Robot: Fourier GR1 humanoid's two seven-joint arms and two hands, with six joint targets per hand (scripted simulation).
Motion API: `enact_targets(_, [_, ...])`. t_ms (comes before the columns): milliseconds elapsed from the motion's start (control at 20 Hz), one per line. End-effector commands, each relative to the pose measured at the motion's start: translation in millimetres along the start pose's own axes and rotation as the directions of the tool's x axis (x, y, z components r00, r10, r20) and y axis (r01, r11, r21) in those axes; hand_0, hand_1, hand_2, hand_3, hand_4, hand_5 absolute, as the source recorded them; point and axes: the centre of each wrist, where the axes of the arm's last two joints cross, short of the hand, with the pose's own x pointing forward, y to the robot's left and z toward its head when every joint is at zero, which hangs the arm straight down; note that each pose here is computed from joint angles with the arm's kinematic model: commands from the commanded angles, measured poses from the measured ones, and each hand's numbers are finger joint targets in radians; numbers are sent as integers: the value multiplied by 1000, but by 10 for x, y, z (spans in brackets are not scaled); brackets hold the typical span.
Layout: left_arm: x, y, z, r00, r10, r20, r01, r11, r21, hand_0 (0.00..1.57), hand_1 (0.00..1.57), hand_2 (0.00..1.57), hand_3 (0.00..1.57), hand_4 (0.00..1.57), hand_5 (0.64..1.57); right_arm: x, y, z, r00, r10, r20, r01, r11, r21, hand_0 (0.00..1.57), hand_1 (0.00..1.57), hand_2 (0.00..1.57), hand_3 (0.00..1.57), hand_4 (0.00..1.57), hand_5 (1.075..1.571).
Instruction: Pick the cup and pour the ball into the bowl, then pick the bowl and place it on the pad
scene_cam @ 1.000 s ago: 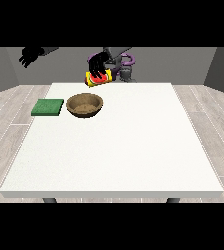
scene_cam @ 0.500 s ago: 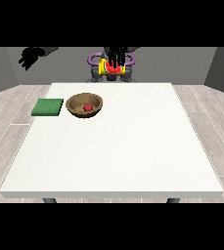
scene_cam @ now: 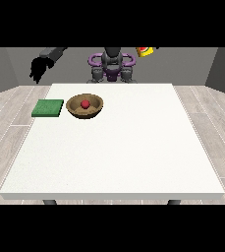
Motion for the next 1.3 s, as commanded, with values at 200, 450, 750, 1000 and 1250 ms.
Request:
enact_targets(200, [-114, 1171, -152, 892, 442, 92, -428, 893, -142, 0, 0, 0, 0, 1053, 1563, -443, 90, 151, 998, -66, 18, 68, 992, -111, 0, 0, 0, 0, 728, 1566])
enact_targets(450, [-372, 1773, -94, 891, 440, 110, -429, 896, -111, 0, 0, 0, 0, 1046, 1555, -576, 204, 99, 993, -107, 47, 110, 991, -74, 0, 0, 0, 0, 741, 1567])
enact_targets(750, [-568, 1855, 81, 890, 453, 52, -444, 888, -122, 0, 0, 0, 0, 984, 1552, -945, 566, 89, 995, -104, -12, 103, 993, -48, 0, 0, 0, 0, 611, 1557])
enact_targets(1000, [-560, 2368, 171, 897, 432, 90, -428, 902, -63, 0, 0, 0, 0, 1009, 1536, -944, 629, -38, 992, -122, 20, 122, 992, -13, 0, 0, 0, 0, 536, 1554])
enact_targets(1250, [-378, 2520, 205, 879, 445, 175, -435, 896, -91, 0, 0, 0, 0, 1019, 1533, -696, 554, -309, 991, -111, 78, 113, 993, -20, 0, 0, 0, 0, 509, 1552])
